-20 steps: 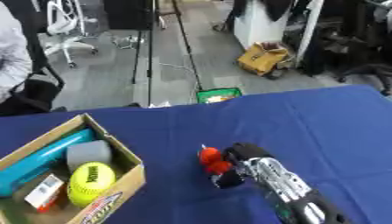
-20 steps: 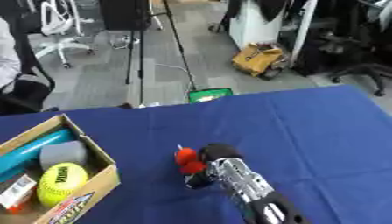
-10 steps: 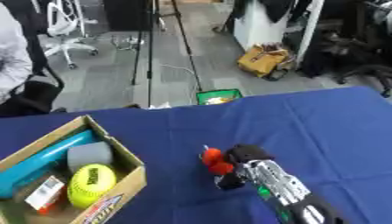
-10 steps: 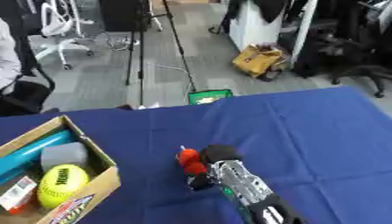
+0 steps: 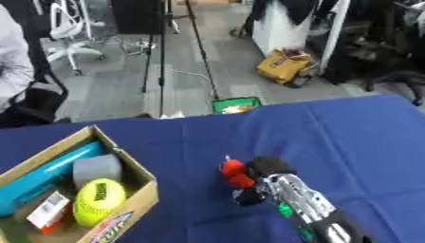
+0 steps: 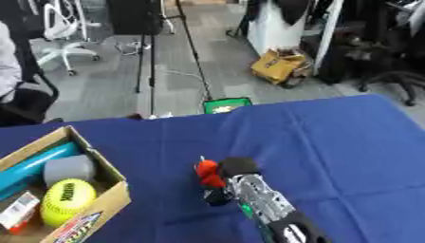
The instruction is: Pick up objects on the table and place them in the box.
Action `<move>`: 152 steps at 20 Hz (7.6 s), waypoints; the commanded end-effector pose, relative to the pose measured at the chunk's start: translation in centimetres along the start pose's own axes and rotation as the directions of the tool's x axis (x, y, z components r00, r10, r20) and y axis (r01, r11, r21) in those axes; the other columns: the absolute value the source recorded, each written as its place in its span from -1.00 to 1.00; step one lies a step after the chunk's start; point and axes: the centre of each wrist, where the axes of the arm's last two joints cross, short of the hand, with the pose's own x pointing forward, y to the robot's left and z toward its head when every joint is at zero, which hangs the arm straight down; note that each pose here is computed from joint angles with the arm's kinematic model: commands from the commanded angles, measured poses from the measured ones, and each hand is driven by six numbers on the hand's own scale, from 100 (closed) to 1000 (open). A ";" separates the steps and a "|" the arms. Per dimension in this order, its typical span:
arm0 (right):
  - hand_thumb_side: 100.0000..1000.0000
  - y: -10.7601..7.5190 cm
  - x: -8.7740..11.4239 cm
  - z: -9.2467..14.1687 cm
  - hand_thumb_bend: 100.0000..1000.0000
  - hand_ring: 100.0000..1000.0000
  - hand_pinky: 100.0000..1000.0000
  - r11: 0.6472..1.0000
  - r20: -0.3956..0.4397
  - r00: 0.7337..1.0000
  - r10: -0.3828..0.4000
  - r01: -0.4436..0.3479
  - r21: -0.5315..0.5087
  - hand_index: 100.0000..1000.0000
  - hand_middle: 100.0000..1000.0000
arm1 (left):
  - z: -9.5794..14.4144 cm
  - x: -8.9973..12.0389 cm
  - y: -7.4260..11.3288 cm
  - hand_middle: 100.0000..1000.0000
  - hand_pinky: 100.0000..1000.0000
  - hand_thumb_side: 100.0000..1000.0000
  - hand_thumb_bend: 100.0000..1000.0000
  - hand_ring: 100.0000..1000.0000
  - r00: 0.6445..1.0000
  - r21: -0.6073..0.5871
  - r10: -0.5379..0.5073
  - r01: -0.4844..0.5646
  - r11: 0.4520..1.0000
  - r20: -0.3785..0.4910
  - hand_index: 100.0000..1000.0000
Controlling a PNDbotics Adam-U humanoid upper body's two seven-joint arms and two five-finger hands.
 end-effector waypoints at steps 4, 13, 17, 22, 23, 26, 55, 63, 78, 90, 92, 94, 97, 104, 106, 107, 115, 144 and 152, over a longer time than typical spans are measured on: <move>0.24 -0.3 -0.7 -0.1 -0.88 0.91 1.00 0.999 -0.064 0.998 -0.022 0.024 0.032 0.42 0.16 | -0.6 0.4 0.0 0.70 0.68 0.47 -1.00 0.56 1.000 0.009 0.012 -0.012 1.000 0.023 0.60; 0.22 -0.6 -0.7 0.2 -1.00 0.90 1.00 1.000 -0.068 0.998 -0.009 0.009 -0.010 0.39 0.12 | -0.7 0.5 0.0 0.70 0.68 0.47 -1.00 0.56 1.000 0.010 0.015 -0.015 1.000 0.025 0.60; 0.21 -0.9 -0.8 0.4 -1.00 0.89 1.00 0.999 -0.073 0.997 0.003 -0.006 -0.042 0.37 0.10 | -0.7 0.5 0.0 0.70 0.68 0.48 -1.00 0.56 1.000 0.010 0.015 -0.015 1.000 0.025 0.60; 0.18 -1.5 -0.9 0.8 -1.00 0.89 1.00 0.997 -0.075 0.997 0.019 -0.025 -0.075 0.35 0.08 | -0.7 0.4 0.0 0.70 0.68 0.48 -1.00 0.56 1.000 0.008 0.014 -0.014 1.000 0.024 0.60; 0.18 -1.5 -0.9 0.9 -1.00 0.89 1.00 0.996 -0.075 0.997 0.022 -0.028 -0.080 0.35 0.08 | -0.7 0.4 0.0 0.70 0.68 0.48 -1.00 0.56 1.000 0.008 0.013 -0.014 1.000 0.024 0.60; 0.19 -1.7 -0.9 1.0 -1.00 0.87 1.00 0.996 -0.076 0.997 0.026 -0.033 -0.087 0.34 0.07 | -0.7 0.4 0.0 0.70 0.68 0.48 -1.00 0.56 1.000 0.007 0.013 -0.013 1.000 0.023 0.60; 0.07 -8.0 -0.9 8.7 -1.00 0.76 1.00 0.917 0.007 0.996 0.088 -0.079 -0.392 0.20 -0.12 | -0.6 0.3 0.3 0.70 0.68 0.49 -1.00 0.56 1.000 0.004 -0.002 0.002 1.000 0.022 0.60; 0.07 -10.6 -0.6 11.9 -1.00 0.75 1.00 0.874 0.071 0.987 0.142 -0.092 -0.476 0.19 -0.13 | -0.6 0.2 0.3 0.70 0.68 0.49 -1.00 0.56 1.000 0.001 -0.003 0.003 1.000 0.026 0.61; 0.08 -13.2 0.4 13.5 -1.00 0.73 1.00 0.832 0.132 0.971 0.200 -0.097 -0.546 0.17 -0.16 | -1.0 0.5 0.1 0.70 0.68 0.49 -1.00 0.56 0.999 0.002 0.013 -0.013 1.000 0.042 0.61; 0.13 -14.6 1.5 11.7 -1.00 0.72 1.00 0.848 0.125 0.972 0.200 -0.108 -0.519 0.14 -0.17 | -1.7 0.8 -0.4 0.70 0.68 0.47 -1.00 0.56 0.997 0.027 0.042 -0.044 0.999 0.064 0.61; 0.14 -14.8 1.7 11.1 -1.00 0.72 1.00 0.853 0.118 0.973 0.197 -0.111 -0.509 0.14 -0.17 | -1.8 0.9 -0.4 0.70 0.68 0.47 -1.00 0.56 0.996 0.034 0.047 -0.050 0.998 0.070 0.61; 0.14 -15.0 1.8 10.5 -1.00 0.71 1.00 0.857 0.112 0.975 0.193 -0.112 -0.503 0.14 -0.17 | -2.0 1.0 -0.5 0.69 0.68 0.47 -1.00 0.56 0.996 0.042 0.053 -0.057 0.998 0.078 0.61; 0.14 -15.2 1.9 9.7 -1.00 0.71 1.00 0.859 0.106 0.977 0.187 -0.110 -0.500 0.13 -0.18 | -2.4 1.2 -0.7 0.69 0.68 0.47 -1.00 0.56 0.994 0.055 0.064 -0.069 0.996 0.089 0.61; 0.13 -15.7 2.7 8.1 -1.00 0.71 1.00 0.861 0.095 0.976 0.196 -0.125 -0.493 0.13 -0.18 | -2.8 1.5 -1.0 0.69 0.68 0.47 -1.00 0.56 0.991 0.073 0.081 -0.089 0.993 0.105 0.61; 0.13 -15.7 2.9 7.9 -1.00 0.71 1.00 0.861 0.099 0.975 0.197 -0.124 -0.492 0.13 -0.18 | -2.9 1.5 -1.1 0.69 0.68 0.47 -1.00 0.56 0.991 0.074 0.084 -0.093 0.993 0.107 0.61; 0.13 -15.7 3.1 7.8 -1.00 0.71 1.00 0.862 0.102 0.975 0.199 -0.125 -0.492 0.13 -0.18 | -2.9 1.5 -1.1 0.69 0.68 0.47 -1.00 0.56 0.990 0.075 0.086 -0.095 0.993 0.109 0.61; 0.13 -15.7 4.3 7.4 -1.00 0.70 1.00 0.860 0.147 0.966 0.212 -0.113 -0.497 0.12 -0.18 | -3.2 1.7 -1.3 0.69 0.68 0.48 -1.00 0.56 0.988 0.101 0.100 -0.112 0.989 0.118 0.60; 0.19 -14.4 9.2 4.8 -1.00 0.68 1.00 0.861 0.258 0.927 0.272 -0.115 -0.495 0.10 -0.21 | -5.1 3.4 -2.8 0.65 0.68 0.57 -1.00 0.55 0.956 0.301 0.193 -0.255 0.919 0.220 0.60; 0.24 -13.7 9.0 3.5 -1.00 0.70 1.00 0.860 0.277 0.921 0.275 -0.106 -0.500 0.17 -0.13 | -5.3 3.5 -2.8 0.64 0.68 0.57 -1.00 0.55 0.953 0.311 0.194 -0.262 0.913 0.232 0.60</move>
